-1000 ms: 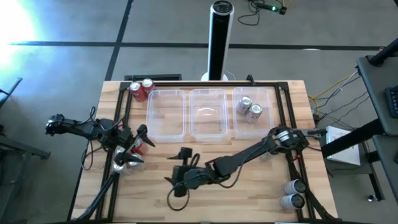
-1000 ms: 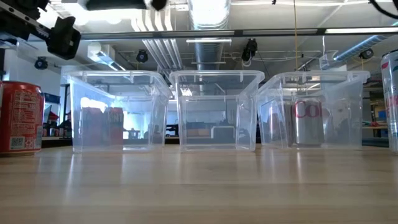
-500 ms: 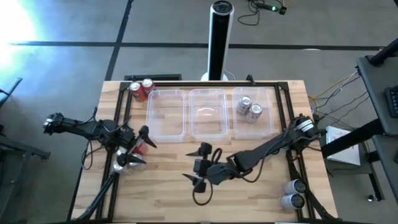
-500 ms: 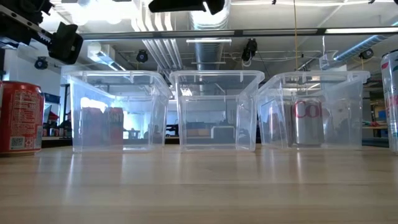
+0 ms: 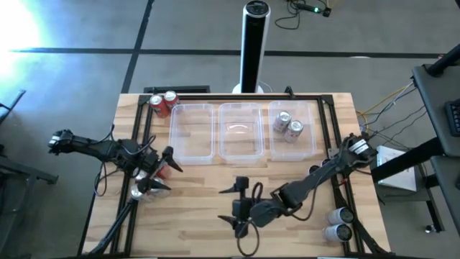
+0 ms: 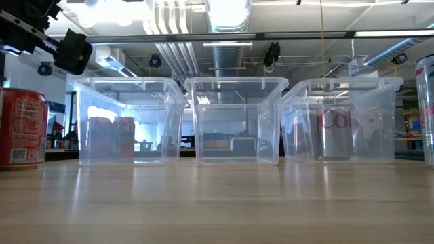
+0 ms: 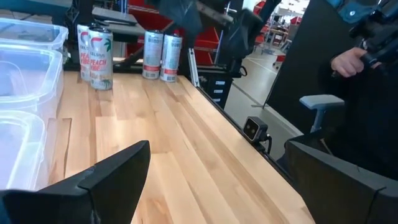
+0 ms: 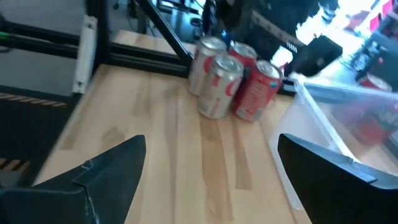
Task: Sort soda cans
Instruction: Put the right red-silver soda can into the right transparent bin
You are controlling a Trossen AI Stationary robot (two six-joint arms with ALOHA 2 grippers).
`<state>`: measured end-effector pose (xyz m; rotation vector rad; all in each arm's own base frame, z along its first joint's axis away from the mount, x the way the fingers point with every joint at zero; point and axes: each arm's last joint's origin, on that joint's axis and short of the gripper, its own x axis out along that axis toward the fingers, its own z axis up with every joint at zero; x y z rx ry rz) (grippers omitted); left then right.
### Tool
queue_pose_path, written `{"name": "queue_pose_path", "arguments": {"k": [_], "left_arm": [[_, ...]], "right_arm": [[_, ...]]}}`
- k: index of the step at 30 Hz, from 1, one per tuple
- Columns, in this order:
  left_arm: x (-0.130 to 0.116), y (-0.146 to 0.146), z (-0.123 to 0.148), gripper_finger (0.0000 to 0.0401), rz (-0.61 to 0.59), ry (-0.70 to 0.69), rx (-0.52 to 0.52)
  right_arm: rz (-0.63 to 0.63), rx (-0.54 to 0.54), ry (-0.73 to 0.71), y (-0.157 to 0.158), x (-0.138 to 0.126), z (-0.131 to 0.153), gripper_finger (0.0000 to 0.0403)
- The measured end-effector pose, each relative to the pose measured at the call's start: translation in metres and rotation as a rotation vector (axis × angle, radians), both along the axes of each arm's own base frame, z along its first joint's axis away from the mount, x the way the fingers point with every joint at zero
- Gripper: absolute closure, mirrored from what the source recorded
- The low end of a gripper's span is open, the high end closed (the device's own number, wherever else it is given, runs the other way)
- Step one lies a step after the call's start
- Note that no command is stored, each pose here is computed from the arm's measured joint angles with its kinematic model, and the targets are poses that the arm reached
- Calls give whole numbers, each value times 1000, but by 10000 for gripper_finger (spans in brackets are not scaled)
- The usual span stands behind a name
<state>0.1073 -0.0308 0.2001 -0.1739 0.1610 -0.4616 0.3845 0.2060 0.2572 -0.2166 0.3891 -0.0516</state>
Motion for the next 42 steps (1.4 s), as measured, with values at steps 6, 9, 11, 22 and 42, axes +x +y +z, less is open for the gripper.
{"name": "queue_pose_path", "arguments": {"k": [6, 9, 11, 22, 42], "left_arm": [[2, 0, -2, 43, 0, 18, 4], [3, 0, -2, 43, 14, 14, 11], [4, 0, -2, 43, 45, 12, 16], [15, -1, 18, 43, 90, -102, -249], [25, -39, 140, 60, -299, -99, -91]], "right_arm": [[13, 1, -23, -1, -8, 16, 42], [2, 34, -29, -3, -12, 24, 42], [-4, 55, -34, -4, -14, 28, 42], [-44, 163, -37, -3, -18, 30, 42], [-29, 99, -130, 11, -30, 88, 42]]}}
